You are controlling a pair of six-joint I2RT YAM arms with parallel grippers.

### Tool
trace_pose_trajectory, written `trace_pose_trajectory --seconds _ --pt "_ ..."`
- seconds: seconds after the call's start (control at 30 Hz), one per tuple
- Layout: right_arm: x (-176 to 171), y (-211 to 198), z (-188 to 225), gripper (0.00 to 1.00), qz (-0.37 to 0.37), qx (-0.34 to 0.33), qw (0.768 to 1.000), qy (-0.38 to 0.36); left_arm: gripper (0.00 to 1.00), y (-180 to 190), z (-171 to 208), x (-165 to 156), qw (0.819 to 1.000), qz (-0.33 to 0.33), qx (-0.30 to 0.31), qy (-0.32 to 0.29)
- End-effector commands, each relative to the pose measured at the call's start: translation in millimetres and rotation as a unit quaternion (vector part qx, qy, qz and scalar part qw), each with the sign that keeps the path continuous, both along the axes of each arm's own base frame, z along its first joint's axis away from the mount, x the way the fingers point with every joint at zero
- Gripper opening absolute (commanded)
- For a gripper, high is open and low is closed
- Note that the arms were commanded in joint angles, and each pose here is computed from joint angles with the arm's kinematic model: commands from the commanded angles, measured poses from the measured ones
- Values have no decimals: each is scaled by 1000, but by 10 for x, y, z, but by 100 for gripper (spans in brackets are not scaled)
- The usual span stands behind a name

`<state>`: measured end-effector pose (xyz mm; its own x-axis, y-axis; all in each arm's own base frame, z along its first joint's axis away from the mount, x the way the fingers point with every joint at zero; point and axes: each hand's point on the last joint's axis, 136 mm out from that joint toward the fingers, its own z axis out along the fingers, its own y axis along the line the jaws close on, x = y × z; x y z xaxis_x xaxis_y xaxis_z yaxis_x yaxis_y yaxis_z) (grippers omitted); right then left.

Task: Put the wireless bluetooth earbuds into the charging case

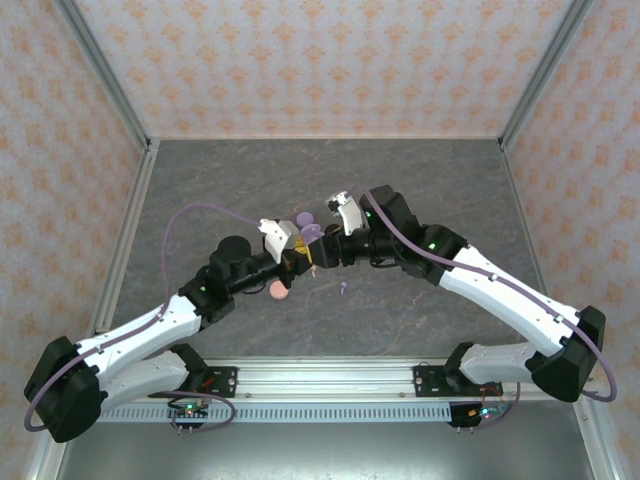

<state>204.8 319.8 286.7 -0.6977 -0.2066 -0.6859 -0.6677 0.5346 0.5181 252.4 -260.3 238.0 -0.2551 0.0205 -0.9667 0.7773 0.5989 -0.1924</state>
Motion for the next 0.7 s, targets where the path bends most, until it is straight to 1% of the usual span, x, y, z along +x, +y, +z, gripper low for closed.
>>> trace_pose_trajectory --seconds 0.0,0.67 --pt "-10 57 220 53 14 33 999 -19 5 -37 249 -27 999 -9 -22 -30" --pt "-3 206 235 53 31 56 998 -9 5 -42 248 -29 999 -11 -23 -29"
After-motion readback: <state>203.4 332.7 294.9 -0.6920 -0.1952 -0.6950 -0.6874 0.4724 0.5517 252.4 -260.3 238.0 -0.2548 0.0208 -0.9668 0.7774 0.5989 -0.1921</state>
